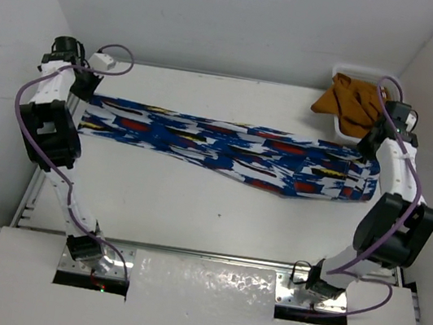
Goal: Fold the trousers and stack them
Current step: Fold the trousers
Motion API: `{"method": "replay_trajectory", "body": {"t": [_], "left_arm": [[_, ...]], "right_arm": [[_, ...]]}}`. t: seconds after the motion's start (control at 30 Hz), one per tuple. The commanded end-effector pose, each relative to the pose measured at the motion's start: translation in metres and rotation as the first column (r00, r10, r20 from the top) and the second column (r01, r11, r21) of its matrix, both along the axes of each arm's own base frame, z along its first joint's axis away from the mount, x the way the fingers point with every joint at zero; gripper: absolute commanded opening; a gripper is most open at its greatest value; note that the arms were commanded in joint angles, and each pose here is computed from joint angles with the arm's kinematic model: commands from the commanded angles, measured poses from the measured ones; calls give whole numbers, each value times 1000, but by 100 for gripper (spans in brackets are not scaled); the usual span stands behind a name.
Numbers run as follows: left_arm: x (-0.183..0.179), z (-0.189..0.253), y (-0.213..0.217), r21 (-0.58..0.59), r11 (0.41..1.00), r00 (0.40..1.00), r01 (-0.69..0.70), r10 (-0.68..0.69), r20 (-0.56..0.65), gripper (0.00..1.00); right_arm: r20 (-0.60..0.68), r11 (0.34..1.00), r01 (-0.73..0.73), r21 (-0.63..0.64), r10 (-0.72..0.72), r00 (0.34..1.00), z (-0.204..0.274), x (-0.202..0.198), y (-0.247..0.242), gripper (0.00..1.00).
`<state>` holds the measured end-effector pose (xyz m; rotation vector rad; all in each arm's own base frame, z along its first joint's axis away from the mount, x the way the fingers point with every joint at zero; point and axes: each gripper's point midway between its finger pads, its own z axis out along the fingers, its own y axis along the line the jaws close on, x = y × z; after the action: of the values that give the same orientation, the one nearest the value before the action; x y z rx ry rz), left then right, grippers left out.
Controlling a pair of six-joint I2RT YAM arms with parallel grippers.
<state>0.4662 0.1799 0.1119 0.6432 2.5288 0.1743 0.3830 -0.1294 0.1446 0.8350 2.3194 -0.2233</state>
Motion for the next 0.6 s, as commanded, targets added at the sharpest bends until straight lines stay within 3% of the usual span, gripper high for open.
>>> {"method": "replay_trajectory", "body": {"t": [0.0, 0.2, 0.3, 0.43, 0.5, 0.53, 0.57], "left_arm": [[22, 27, 5, 66, 996, 995, -59, 54, 82, 0], [38, 2, 13, 93, 984, 986, -154, 148, 71, 0], [50, -5, 25, 101, 965, 969, -240, 232, 89, 0], [65, -9, 32, 74, 940, 938, -333, 322, 131, 13], [78, -3, 40, 56, 919, 907, -391, 373, 196, 40], [80, -1, 46, 67, 901, 887, -429, 407, 218, 56], [86, 2, 50, 50, 884, 864, -465, 441, 245, 64]], "right_arm": [[79, 995, 19, -100, -11, 997, 24, 30, -25, 0], [68, 995, -11, -99, 18, 998, 6, 54, -21, 0], [72, 995, -26, -101, 34, 997, 3, 69, -20, 8], [71, 990, -37, -133, 47, 996, 7, 86, -23, 17], [70, 988, -34, -149, 45, 997, 12, 94, -27, 33], [71, 987, -29, -159, 41, 997, 15, 96, -29, 37], [85, 985, -26, -170, 41, 996, 24, 101, -32, 39]]}}
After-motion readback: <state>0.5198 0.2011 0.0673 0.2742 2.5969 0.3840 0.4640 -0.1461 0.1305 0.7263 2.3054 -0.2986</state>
